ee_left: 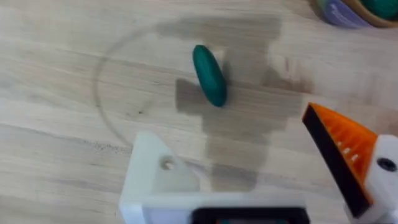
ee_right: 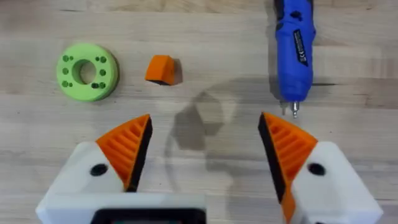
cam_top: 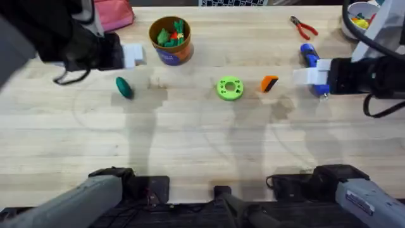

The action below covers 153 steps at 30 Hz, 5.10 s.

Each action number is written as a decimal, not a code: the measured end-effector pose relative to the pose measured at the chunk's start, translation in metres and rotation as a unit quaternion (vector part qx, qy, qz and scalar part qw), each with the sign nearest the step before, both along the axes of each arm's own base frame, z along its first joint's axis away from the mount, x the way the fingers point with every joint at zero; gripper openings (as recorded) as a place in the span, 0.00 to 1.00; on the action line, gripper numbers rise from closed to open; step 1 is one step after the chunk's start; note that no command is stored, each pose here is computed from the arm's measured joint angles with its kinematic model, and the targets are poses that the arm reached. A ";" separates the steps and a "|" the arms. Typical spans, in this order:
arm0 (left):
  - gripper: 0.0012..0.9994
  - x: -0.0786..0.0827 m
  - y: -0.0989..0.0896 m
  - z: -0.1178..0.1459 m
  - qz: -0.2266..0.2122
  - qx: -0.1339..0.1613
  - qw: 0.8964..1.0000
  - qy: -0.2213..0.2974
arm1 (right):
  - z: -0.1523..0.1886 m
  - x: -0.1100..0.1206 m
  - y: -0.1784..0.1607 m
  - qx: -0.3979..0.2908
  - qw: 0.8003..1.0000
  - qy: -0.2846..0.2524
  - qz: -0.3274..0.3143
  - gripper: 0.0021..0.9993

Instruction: Pick up the gripper from the table and insert it into the empty holder that is missing its gripper. Then pick up a screw, insert it into the mounting hole, and use the screwdriver to tighten it. Finally, clean up the table by picking up the vegetable and placing it into the bucket.

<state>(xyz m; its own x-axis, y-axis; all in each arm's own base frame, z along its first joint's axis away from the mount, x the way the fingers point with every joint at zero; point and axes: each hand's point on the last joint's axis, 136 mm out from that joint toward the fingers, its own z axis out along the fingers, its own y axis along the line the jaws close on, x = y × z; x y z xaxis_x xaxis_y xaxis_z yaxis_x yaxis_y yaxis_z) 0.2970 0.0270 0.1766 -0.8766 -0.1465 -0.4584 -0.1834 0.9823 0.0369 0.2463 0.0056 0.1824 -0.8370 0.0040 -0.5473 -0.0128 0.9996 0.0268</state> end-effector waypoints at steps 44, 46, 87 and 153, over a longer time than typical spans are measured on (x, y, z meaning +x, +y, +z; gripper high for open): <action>0.99 0.041 0.037 -0.147 0.162 -0.117 0.959 0.201 | 0.002 0.002 0.000 0.000 1.000 -0.006 0.000 0.99; 0.98 0.041 0.037 -0.147 0.162 -0.117 0.959 0.201 | 0.002 0.002 0.000 0.000 1.000 -0.006 0.000 0.99; 0.00 0.051 0.030 -0.056 0.146 -0.131 0.970 0.145 | -0.002 -0.003 0.000 0.000 1.000 0.008 0.000 0.99; 0.99 0.064 -0.060 0.069 -0.148 -0.068 0.984 -0.069 | -0.002 -0.003 0.000 0.000 1.000 0.008 0.000 0.99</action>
<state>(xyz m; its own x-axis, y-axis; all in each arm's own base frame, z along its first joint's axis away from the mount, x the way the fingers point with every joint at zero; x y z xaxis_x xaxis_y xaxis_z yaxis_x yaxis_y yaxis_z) 0.3612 -0.0325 0.2457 -0.8206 0.0382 -0.5702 0.1177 0.9877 -0.1032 0.2429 0.0056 0.1805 -0.8458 0.0040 -0.5334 -0.0123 0.9996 0.0270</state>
